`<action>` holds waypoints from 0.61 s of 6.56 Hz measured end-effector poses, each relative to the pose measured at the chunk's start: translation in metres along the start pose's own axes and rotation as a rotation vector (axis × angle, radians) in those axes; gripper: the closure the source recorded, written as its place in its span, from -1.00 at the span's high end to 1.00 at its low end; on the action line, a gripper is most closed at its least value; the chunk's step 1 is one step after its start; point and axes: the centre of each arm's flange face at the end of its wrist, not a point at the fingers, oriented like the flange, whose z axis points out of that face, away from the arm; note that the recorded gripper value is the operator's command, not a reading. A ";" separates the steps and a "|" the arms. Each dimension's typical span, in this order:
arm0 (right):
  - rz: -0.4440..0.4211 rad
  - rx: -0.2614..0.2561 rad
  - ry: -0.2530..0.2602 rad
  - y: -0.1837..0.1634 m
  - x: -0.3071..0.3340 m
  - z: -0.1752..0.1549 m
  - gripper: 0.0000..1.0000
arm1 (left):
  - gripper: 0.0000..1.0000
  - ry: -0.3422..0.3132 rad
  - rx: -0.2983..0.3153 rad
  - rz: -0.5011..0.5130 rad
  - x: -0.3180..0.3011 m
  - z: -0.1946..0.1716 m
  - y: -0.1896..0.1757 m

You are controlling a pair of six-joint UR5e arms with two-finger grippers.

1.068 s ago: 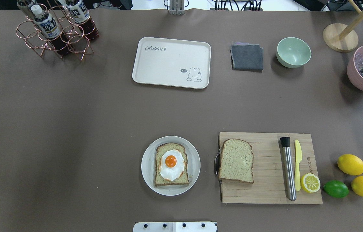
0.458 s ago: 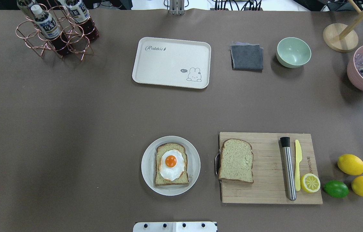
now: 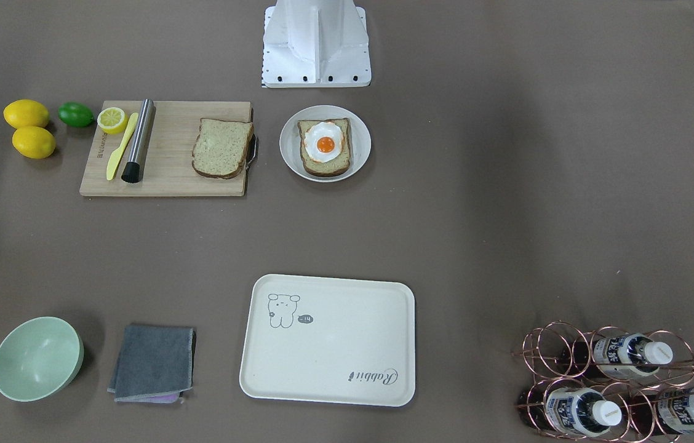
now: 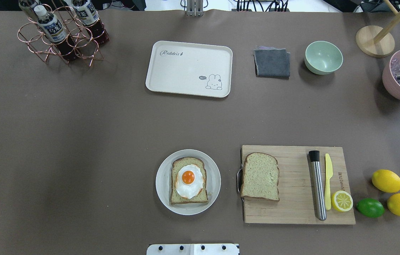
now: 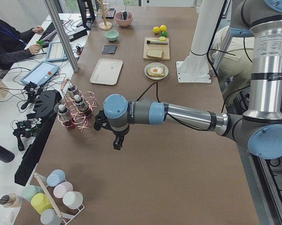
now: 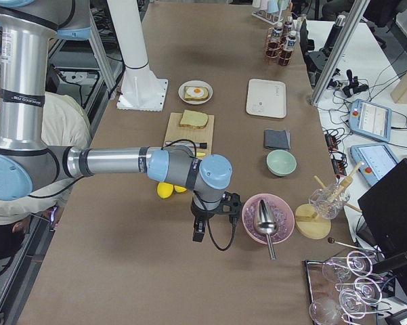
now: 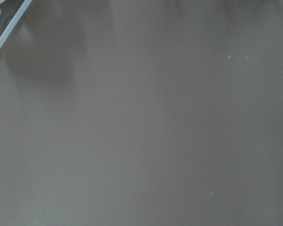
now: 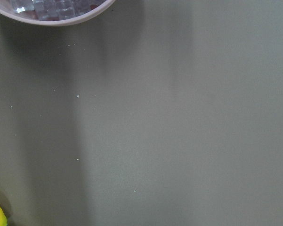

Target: Make sandwich and place on tray

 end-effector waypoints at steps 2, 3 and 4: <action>-0.002 0.009 -0.003 -0.005 -0.003 -0.004 1.00 | 0.96 -0.007 0.087 0.094 0.029 -0.020 -0.013; -0.020 0.033 -0.021 -0.010 -0.010 -0.010 1.00 | 0.96 -0.004 0.130 0.108 0.047 -0.022 -0.028; -0.067 0.089 -0.042 -0.018 -0.017 -0.017 1.00 | 0.99 0.014 0.157 0.128 0.075 -0.014 -0.049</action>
